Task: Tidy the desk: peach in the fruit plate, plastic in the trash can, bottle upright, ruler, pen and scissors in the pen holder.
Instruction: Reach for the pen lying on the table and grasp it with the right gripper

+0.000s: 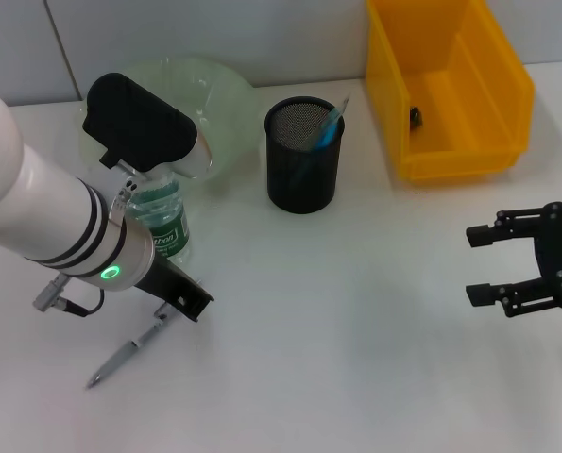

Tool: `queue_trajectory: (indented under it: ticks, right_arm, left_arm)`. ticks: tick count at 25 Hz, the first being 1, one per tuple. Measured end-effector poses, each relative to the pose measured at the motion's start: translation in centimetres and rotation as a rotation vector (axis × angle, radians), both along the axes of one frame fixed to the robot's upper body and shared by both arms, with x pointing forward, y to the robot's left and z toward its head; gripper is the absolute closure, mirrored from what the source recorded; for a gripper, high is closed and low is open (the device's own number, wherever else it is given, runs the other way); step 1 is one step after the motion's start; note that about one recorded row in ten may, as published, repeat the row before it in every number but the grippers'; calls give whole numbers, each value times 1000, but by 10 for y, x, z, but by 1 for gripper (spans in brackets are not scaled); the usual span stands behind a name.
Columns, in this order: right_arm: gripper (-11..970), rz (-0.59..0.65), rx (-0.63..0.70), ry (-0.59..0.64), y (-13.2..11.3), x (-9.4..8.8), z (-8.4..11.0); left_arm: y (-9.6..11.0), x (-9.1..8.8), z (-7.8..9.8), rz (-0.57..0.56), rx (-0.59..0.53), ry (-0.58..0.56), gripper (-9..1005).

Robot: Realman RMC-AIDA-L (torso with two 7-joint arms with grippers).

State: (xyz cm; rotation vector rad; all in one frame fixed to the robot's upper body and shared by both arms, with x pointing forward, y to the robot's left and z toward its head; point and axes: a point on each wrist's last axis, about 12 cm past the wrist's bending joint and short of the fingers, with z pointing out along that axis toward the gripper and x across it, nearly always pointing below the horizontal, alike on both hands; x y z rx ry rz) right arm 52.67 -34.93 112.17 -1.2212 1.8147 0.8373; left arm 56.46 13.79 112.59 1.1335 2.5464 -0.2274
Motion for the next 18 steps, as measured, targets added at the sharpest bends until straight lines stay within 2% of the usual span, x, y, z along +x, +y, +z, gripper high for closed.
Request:
queue_trajectory:
  ticks: [5,13,18]
  right_arm:
    - [174,4,-1,0,1,0,0]
    - [174,7,-1,2,1,0,0]
    - [174,8,-1,2,1,0,0]
  left_arm:
    - [1,-1,3,7,-4,-13,998]
    - [5,-3,2,32,10,-27,870]
    - [6,-3,1,38,16,-21,715]
